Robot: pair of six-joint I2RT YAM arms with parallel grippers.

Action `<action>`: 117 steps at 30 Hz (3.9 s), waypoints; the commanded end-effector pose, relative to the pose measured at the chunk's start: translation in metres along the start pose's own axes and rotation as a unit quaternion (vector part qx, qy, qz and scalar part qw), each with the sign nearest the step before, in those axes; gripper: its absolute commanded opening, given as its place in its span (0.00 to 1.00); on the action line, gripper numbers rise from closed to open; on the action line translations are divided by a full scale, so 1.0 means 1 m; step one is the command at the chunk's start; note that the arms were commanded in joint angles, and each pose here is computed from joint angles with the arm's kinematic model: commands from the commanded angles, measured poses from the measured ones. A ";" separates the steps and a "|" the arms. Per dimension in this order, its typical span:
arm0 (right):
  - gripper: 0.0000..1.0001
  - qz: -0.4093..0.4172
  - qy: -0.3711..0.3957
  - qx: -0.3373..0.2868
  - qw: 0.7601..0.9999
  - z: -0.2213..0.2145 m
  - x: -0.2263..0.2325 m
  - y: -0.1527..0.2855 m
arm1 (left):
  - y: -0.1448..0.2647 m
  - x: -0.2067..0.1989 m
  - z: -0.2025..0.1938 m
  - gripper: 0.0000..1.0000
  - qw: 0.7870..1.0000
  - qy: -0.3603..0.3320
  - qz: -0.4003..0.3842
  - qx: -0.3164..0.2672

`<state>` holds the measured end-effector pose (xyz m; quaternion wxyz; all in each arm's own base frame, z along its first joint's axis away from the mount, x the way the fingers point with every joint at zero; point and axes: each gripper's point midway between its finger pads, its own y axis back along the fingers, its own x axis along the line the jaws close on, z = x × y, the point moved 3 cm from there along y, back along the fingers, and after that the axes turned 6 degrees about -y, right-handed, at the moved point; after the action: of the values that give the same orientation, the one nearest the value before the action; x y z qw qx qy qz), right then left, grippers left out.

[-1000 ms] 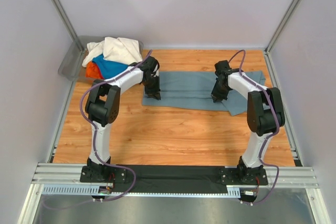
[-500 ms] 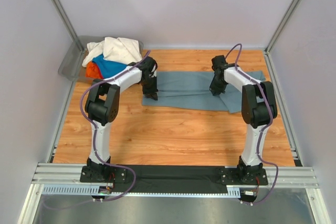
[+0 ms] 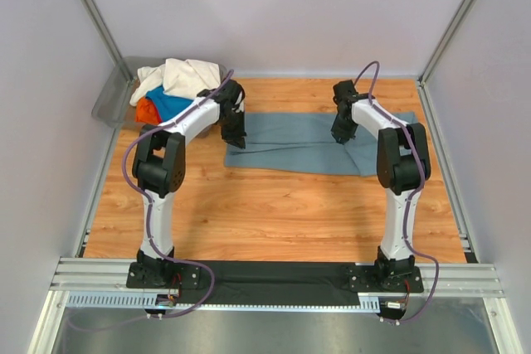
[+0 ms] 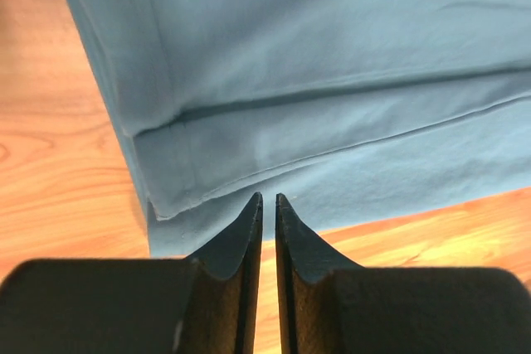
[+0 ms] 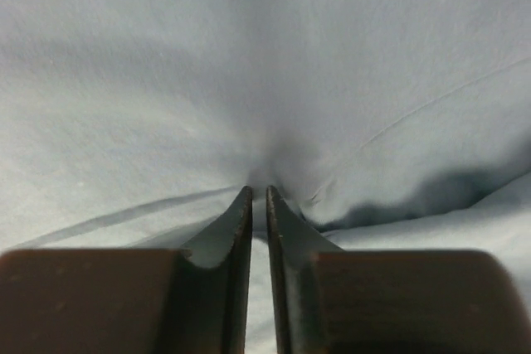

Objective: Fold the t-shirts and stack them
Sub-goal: Fold the tshirt

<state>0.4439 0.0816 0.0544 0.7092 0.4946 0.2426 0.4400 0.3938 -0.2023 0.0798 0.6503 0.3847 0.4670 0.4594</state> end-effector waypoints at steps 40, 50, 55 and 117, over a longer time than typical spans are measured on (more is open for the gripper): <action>0.34 0.237 -0.361 0.075 0.899 -0.053 -0.149 0.037 | 0.013 -0.150 -0.043 0.35 0.975 -0.104 -0.197 -0.015; 0.01 0.244 -0.356 0.069 0.899 -0.035 -0.143 0.056 | 0.015 -0.149 -0.041 0.35 0.975 -0.108 -0.193 -0.019; 0.14 0.248 -0.346 0.063 0.903 -0.019 -0.137 0.066 | 0.012 -0.147 -0.040 0.35 0.975 -0.105 -0.194 -0.016; 0.00 0.225 -0.294 0.011 0.929 0.064 -0.091 0.070 | 0.014 -0.104 -0.027 0.35 0.977 -0.073 -0.198 -0.020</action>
<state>0.4001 -0.0134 0.1240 0.6155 0.6770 -0.0812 0.3953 0.3460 -0.2949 0.0861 0.7425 0.3290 0.4944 0.3100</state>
